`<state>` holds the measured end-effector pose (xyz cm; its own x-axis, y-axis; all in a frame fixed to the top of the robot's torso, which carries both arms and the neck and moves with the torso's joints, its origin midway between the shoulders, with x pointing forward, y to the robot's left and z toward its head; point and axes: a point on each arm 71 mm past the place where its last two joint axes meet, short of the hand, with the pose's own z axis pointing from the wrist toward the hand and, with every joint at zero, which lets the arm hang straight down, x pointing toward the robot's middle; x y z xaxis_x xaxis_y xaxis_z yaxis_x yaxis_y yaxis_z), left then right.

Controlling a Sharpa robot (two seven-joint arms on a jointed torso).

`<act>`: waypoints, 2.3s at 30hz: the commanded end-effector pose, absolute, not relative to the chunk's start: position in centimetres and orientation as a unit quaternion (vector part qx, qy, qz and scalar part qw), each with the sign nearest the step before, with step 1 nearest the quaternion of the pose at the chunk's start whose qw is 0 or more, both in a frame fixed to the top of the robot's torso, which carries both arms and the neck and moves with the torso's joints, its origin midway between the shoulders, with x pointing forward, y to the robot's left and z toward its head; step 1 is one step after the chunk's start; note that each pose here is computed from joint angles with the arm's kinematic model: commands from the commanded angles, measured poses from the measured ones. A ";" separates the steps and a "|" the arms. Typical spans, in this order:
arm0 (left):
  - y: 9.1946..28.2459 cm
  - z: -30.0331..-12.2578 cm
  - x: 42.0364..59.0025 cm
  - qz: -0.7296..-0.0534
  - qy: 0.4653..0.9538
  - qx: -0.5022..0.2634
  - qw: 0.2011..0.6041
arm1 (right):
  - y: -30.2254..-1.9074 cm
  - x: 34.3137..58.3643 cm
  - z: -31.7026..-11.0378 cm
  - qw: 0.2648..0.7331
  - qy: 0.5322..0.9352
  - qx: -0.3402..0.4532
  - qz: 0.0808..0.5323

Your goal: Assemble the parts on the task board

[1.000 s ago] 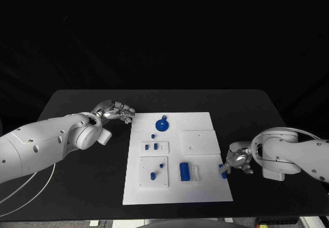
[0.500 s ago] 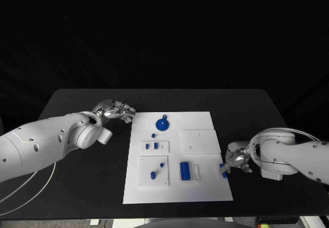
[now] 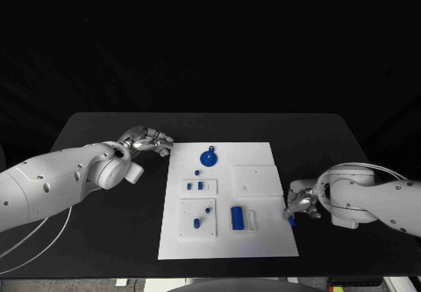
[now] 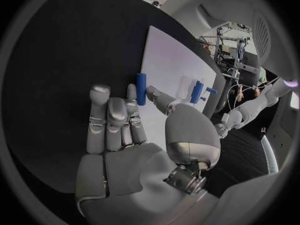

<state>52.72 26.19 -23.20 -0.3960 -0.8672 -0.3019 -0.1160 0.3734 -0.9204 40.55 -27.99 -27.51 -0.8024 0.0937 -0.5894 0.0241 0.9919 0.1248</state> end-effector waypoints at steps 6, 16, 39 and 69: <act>26.2 -23.1 52.7 -0.444 0.709 -0.346 0.425 | -28.7 40.3 -28.3 0.313 0.948 0.029 0.046; 26.1 -23.2 52.7 -0.443 0.710 -0.346 0.424 | -30.3 40.2 -28.4 0.297 0.950 0.081 0.055; 25.9 -23.2 52.7 -0.444 0.711 -0.346 0.421 | -26.7 40.2 -25.2 0.280 0.931 0.156 0.177; 25.8 -23.2 52.7 -0.445 0.711 -0.345 0.421 | -20.8 39.4 -28.2 0.254 0.936 0.139 0.199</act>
<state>52.69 25.99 -23.25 -0.4003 -0.8658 -0.3002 -0.1196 0.3742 -0.9196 39.60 -21.07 -28.09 -0.8216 0.3676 -0.4358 0.1614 0.8831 0.4406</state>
